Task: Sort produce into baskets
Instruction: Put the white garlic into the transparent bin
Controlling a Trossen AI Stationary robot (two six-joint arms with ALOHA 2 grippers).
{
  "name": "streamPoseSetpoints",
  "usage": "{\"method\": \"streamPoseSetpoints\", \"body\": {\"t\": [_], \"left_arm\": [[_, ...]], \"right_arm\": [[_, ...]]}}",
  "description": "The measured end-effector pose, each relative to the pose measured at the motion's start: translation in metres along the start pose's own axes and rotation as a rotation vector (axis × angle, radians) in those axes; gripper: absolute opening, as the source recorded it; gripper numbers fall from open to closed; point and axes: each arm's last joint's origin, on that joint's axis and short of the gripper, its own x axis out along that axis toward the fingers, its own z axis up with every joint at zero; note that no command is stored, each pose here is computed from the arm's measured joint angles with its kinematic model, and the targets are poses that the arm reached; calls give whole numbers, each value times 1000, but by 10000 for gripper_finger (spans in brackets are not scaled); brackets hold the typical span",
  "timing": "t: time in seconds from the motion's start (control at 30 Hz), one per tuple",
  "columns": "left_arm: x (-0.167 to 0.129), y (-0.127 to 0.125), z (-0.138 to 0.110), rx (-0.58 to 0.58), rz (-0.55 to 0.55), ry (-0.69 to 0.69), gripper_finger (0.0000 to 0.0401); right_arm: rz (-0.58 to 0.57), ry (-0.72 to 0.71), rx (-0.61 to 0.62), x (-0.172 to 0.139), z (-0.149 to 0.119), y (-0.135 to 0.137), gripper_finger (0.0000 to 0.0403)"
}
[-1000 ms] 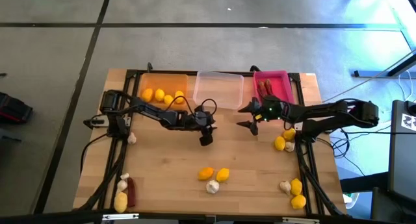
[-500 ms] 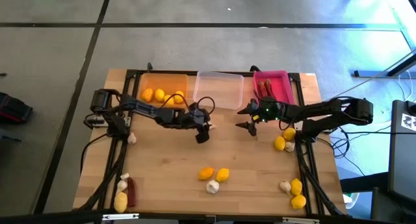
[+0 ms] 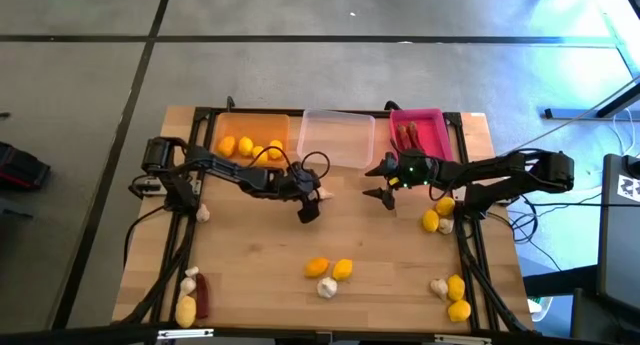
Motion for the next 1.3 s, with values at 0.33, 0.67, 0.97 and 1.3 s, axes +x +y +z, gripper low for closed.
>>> {"method": "streamPoseSetpoints", "body": {"t": [0.33, 0.67, 0.97, 1.3], "left_arm": [[25, 2, -18, 55, 6, 48, 277], [28, -2, -7, 48, -22, -83, 153], [11, -3, 15, -62, -60, -224, 144], [-35, -15, 51, -145, -171, -491, 151]], "right_arm": [[-2, 6, 1, 0, 0, 0, 317], [-9, 4, 1, 0, 0, 0, 317], [151, -94, -21, -2, 15, 13, 317], [169, -235, -46, -9, 55, 37, 317]]}}
